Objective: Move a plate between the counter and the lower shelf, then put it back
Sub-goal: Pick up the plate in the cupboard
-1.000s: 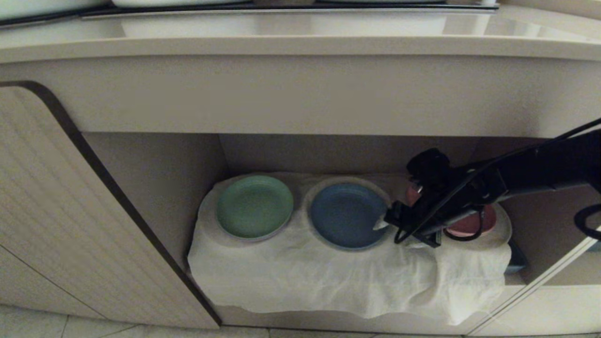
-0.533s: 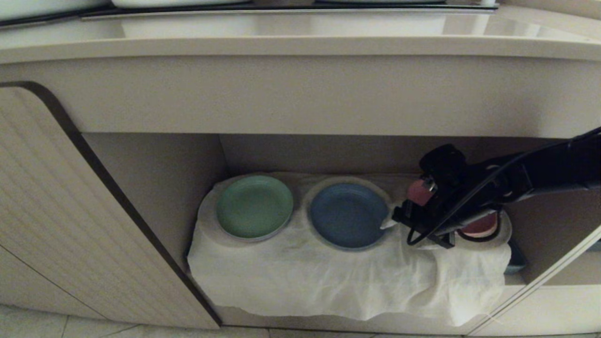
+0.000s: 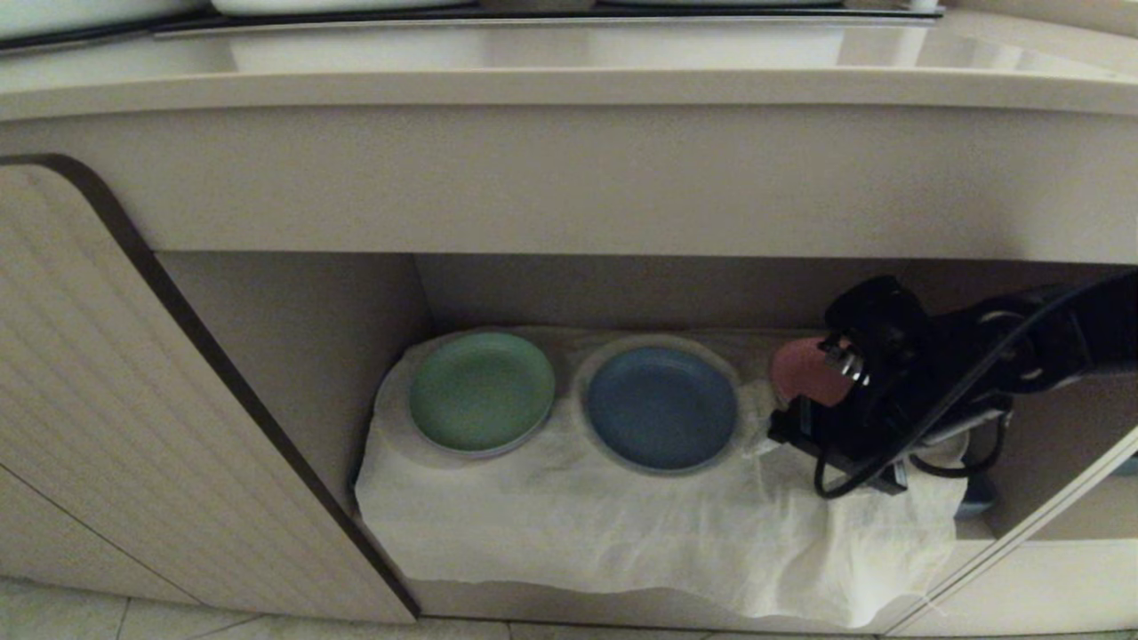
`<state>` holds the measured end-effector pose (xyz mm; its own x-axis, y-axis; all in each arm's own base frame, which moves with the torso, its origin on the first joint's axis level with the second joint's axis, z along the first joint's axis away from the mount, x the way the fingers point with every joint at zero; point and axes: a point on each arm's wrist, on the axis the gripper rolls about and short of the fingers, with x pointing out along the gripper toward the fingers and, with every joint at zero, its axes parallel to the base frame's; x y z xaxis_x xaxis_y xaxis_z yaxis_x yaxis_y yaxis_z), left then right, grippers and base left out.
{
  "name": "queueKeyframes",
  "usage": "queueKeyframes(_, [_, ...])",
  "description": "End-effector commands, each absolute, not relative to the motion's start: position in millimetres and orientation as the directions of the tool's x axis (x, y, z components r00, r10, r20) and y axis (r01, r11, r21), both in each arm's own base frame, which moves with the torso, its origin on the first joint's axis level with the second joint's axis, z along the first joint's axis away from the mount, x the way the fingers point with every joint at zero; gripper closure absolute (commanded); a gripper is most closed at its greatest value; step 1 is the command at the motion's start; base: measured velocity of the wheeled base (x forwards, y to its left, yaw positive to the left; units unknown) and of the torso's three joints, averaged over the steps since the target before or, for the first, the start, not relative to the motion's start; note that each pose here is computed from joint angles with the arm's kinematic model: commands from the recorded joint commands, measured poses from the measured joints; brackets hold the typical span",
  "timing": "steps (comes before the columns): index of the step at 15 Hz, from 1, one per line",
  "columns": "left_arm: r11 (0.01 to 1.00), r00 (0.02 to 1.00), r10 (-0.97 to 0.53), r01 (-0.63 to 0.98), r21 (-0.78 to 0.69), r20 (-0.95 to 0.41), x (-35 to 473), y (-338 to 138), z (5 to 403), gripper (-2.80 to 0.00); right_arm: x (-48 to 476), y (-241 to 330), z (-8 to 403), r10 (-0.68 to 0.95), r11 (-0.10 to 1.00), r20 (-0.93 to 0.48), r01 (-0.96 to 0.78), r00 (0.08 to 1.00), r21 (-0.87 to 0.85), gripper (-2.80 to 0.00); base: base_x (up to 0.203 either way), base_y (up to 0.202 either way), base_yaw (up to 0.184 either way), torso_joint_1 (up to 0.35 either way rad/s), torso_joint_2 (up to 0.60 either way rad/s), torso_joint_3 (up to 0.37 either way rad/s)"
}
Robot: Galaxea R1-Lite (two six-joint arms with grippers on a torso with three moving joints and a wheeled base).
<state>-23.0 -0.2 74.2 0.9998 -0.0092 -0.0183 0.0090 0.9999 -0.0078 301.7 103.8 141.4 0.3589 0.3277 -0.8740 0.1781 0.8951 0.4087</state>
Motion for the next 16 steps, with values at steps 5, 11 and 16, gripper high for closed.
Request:
queueKeyframes(5, [1.0,1.0,-0.009,0.009,-0.008,-0.018,-23.1,-0.2,74.1,0.0,248.7,86.2,148.6,0.311,0.923,-0.902,0.132,0.3,0.363,-2.8,0.0,0.0,0.0,0.0,0.0,0.0])
queueKeyframes(11, [1.0,1.0,-0.009,0.009,-0.008,-0.018,-23.1,-0.2,74.1,0.0,193.5,67.6,158.9,0.303,0.943,-0.911,0.051,0.281,0.33,-2.8,0.0,0.0,0.0,0.0,0.0,0.0])
queueKeyframes(16, [1.0,1.0,-0.009,0.009,-0.008,-0.018,-23.1,-0.2,74.1,0.0,146.3,51.5,163.8,0.289,0.952,-0.92,0.02,0.263,0.305,-2.8,0.0,0.0,0.0,0.0,0.0,0.0])
